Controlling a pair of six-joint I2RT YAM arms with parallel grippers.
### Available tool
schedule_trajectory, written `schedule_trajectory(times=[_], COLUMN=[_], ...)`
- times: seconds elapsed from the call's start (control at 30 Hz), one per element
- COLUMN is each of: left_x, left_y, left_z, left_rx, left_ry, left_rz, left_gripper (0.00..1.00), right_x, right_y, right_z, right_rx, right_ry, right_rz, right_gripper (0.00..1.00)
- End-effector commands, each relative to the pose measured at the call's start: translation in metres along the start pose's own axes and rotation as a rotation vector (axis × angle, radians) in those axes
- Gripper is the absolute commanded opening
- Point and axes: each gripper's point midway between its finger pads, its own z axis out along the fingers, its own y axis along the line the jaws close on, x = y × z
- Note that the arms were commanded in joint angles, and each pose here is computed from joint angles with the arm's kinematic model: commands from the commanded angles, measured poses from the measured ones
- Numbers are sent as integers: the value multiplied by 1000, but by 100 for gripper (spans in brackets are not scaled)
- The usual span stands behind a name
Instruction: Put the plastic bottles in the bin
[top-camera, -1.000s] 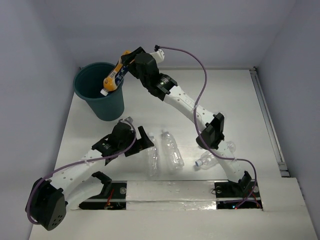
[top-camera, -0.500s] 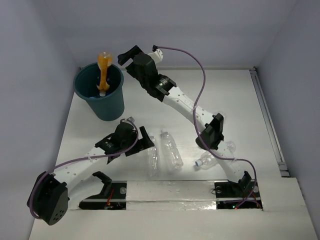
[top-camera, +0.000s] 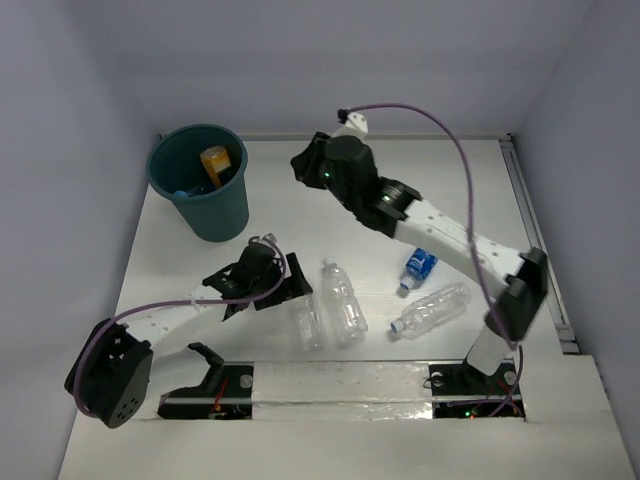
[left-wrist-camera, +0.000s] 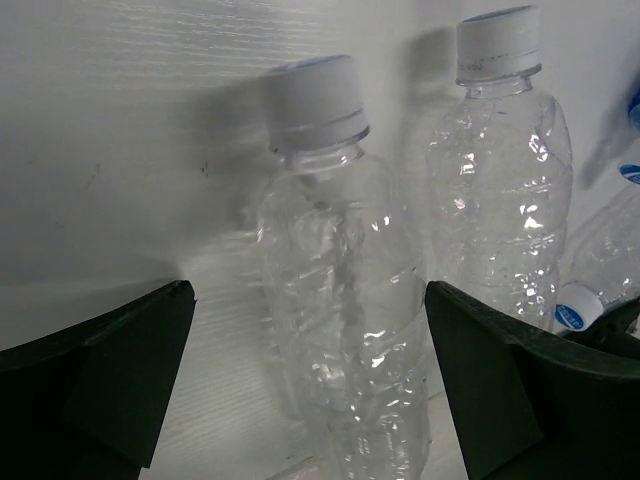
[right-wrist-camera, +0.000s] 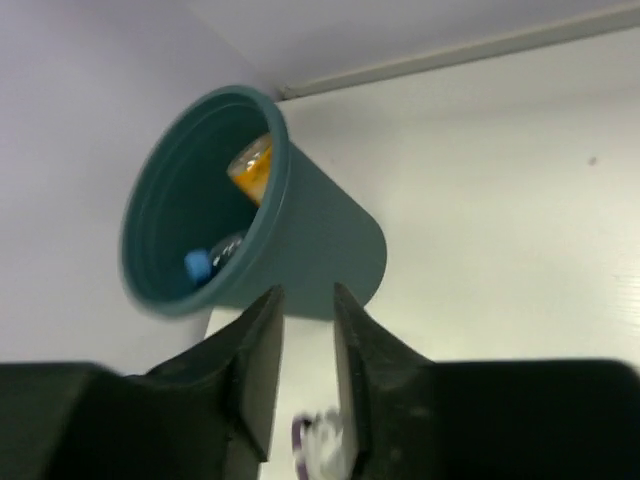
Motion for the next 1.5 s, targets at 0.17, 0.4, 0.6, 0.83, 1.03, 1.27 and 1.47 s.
schedule_trajectory(times=[0.17,0.4,0.6,0.83,1.03,1.27,1.47], left_x=[-11,-40,-93,-168,-263,-362,-399], left_y=[-3,-18,-61,-103,-102,-41,5], left_z=[20,-8,-78,-176,-246,-317,-309], left_rx=[-44,-74,-39,-77,-253,-499,-694], left_ry=[-1,-94,-264,-519,-772,-1009,-1019], left_rz=[53,52,74,112,97,5,-24], left_gripper=[81,42,34,32,32,32,33], right_x=[105,183,202,237,252,246,209], right_y=[-100,-154,-181,-206,-204,-194,-159], right_z=[-112,-147,-135,-129,-120,-114,-118], right_rx=[-10,1,95,111,70,38,-53], right_ry=[379,647,703,786,822,815,725], right_rz=[-134,-220,-286,-318,-301,-312,-296], right_gripper=[76,95,95,91,82,62,58])
